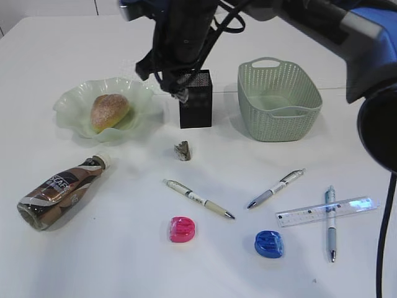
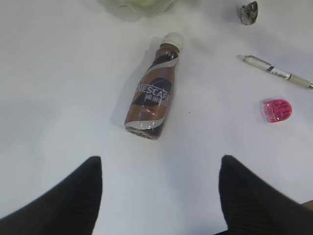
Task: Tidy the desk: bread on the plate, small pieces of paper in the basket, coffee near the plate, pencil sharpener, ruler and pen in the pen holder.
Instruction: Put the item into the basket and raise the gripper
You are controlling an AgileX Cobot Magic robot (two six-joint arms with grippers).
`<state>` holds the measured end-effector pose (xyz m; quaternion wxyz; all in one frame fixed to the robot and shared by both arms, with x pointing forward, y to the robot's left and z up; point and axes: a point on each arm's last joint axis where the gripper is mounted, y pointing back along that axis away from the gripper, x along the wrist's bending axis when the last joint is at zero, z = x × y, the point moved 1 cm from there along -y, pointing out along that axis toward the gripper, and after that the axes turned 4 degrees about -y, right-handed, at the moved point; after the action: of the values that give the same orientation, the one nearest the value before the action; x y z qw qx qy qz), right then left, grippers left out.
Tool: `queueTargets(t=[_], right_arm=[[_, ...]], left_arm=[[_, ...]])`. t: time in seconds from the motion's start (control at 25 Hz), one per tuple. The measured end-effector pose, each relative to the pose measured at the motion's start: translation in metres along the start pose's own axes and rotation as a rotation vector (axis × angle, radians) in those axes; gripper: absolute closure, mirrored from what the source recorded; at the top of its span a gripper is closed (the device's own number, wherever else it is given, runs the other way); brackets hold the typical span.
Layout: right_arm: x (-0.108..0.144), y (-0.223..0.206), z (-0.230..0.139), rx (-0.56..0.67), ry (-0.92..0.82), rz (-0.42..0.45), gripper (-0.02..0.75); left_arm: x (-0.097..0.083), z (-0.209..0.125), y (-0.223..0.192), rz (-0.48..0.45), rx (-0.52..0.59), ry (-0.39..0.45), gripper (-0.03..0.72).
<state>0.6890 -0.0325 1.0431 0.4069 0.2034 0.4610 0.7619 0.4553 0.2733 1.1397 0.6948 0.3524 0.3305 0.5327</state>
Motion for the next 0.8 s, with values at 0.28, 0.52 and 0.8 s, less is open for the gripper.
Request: queueTargets(t=[0.28, 0.52, 0.8], right_arm=[[-0.073, 0.005, -0.013, 0.008, -0.137, -0.028, 0.723], [-0.126, 0.019, -0.026, -0.01, -0.226, -0.058, 0.722], [-0.174, 0.026, -0.045, -0.011, -0.311, -0.103, 0.723]], left_arm=[[-0.002, 0.002, 0.0, -0.018, -0.017, 0.009, 0.162], [-0.004, 0.003, 0.0, -0.037, -0.031, 0.019, 0.162], [-0.004, 0.004, 0.0, -0.036, -0.036, 0.019, 0.162]])
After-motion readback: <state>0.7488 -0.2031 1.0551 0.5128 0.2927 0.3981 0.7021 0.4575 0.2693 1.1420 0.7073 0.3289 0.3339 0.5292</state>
